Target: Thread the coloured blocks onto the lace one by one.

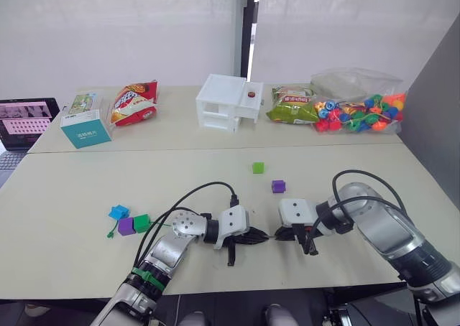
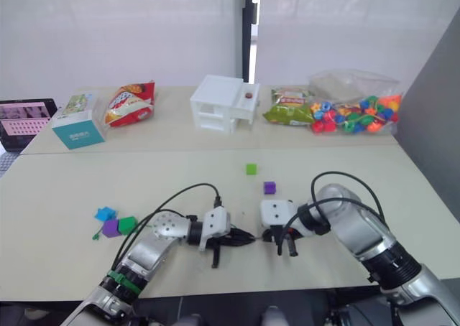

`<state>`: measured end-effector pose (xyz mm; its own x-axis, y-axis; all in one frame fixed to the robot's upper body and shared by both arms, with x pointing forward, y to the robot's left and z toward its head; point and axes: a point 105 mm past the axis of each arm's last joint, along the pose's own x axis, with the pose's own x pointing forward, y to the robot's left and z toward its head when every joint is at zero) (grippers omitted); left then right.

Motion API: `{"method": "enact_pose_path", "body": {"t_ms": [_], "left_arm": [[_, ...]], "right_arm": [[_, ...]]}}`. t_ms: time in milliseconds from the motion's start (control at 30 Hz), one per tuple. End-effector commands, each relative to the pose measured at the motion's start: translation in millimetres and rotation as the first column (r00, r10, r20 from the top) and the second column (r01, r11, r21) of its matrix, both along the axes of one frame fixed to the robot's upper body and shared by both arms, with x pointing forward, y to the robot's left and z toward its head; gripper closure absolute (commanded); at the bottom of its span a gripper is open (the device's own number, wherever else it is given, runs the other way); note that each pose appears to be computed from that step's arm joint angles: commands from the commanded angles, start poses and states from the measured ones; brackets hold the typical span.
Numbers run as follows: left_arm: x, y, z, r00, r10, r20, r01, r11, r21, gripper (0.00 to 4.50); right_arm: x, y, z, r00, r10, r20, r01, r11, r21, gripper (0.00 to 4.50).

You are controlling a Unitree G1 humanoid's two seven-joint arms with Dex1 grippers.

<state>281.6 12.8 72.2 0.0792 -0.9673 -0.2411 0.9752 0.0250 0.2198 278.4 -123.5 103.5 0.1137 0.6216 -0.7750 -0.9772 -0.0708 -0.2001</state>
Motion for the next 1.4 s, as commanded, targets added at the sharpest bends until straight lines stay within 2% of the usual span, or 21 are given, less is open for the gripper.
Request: {"method": "enact_pose_path", "body": {"t_ms": [33, 167, 233, 300, 400, 433, 567, 633, 700, 767, 800, 967, 1100, 1133, 1333, 1400], "left_arm": [[-1, -1, 8, 1.000, -0.002, 0.019, 0.003, 1.000, -0.027, 4.50], [-2, 0, 7, 1.000, 0.003, 0.011, -0.002, 1.000, -0.031, 4.50], [-2, 0, 6, 1.000, 0.007, 0.009, -0.007, 0.999, -0.033, 4.50], [-1, 1, 7, 1.000, 0.014, 0.014, -0.014, 0.999, -0.035, 4.50], [2, 4, 8, 0.999, 0.034, 0.022, -0.034, 0.999, -0.039, 4.50], [3, 5, 8, 0.999, 0.040, 0.022, -0.039, 0.998, -0.040, 4.50], [4, 10, 7, 0.998, 0.054, 0.012, -0.054, 0.998, -0.041, 4.50], [3, 14, 4, 0.998, 0.061, -0.006, -0.062, 0.997, -0.040, 4.50], [2, 17, 2, 0.998, 0.064, -0.018, -0.064, 0.997, -0.039, 4.50], [2, 21, 2, 0.998, 0.065, -0.019, -0.065, 0.997, -0.036, 4.50], [2, 23, 2, 0.998, 0.066, -0.019, -0.066, 0.997, -0.034, 4.50], [5, 27, 4, 0.997, 0.074, -0.016, -0.074, 0.997, -0.030, 4.50], [5, 30, 4, 0.996, 0.085, -0.024, -0.086, 0.996, -0.027, 4.50], [5, 30, 3, 0.995, 0.092, -0.026, -0.093, 0.995, -0.024, 4.50], [2, 30, 4, 0.994, 0.108, -0.018, -0.109, 0.994, -0.031, 4.50], [0, 30, 4, 0.993, 0.114, -0.030, -0.115, 0.993, -0.033, 4.50]], "right_arm": [[0, 0, 6, 0.999, -0.051, 0.007, 0.051, 0.998, 0.026, 3.82], [-8, -10, 15, 0.994, -0.108, -0.006, 0.108, 0.993, 0.039, 2.53], [-17, -21, 26, 0.983, -0.175, -0.047, 0.179, 0.979, 0.095, 1.85], [-28, -37, 31, 0.963, -0.258, -0.077, 0.266, 0.956, 0.125, 1.16], [-28, -41, 39, 0.921, -0.381, -0.083, 0.389, 0.884, 0.260, 0.15], [-28, -45, 40, 0.910, -0.411, -0.053, 0.409, 0.868, 0.283, 0.03], [-18, -58, 43, 0.781, -0.624, 0.002, 0.529, 0.664, 0.529, 0.03], [-26, -66, 27, 0.688, -0.723, -0.063, 0.594, 0.511, 0.621, 0.03], [-30, -71, 20, 0.617, -0.781, -0.096, 0.623, 0.410, 0.666, 0.03], [-33, -74, 13, 0.532, -0.832, -0.158, 0.644, 0.276, 0.714, 0.03], [-35, -73, 9, 0.505, -0.845, -0.175, 0.648, 0.238, 0.723, 0.03], [-37, -65, -9, 0.443, -0.882, -0.163, 0.668, 0.204, 0.715, 0.03], [-30, -56, -9, 0.445, -0.887, -0.124, 0.654, 0.227, 0.722, 0.03], [-27, -55, -8, 0.436, -0.891, -0.129, 0.651, 0.213, 0.728, 0.03], [12, -47, 0, 0.403, -0.908, -0.113, 0.630, 0.185, 0.755, 0.03], [30, -41, -2, 0.415, -0.905, -0.090, 0.634, 0.217, 0.742, 0.03]]}}
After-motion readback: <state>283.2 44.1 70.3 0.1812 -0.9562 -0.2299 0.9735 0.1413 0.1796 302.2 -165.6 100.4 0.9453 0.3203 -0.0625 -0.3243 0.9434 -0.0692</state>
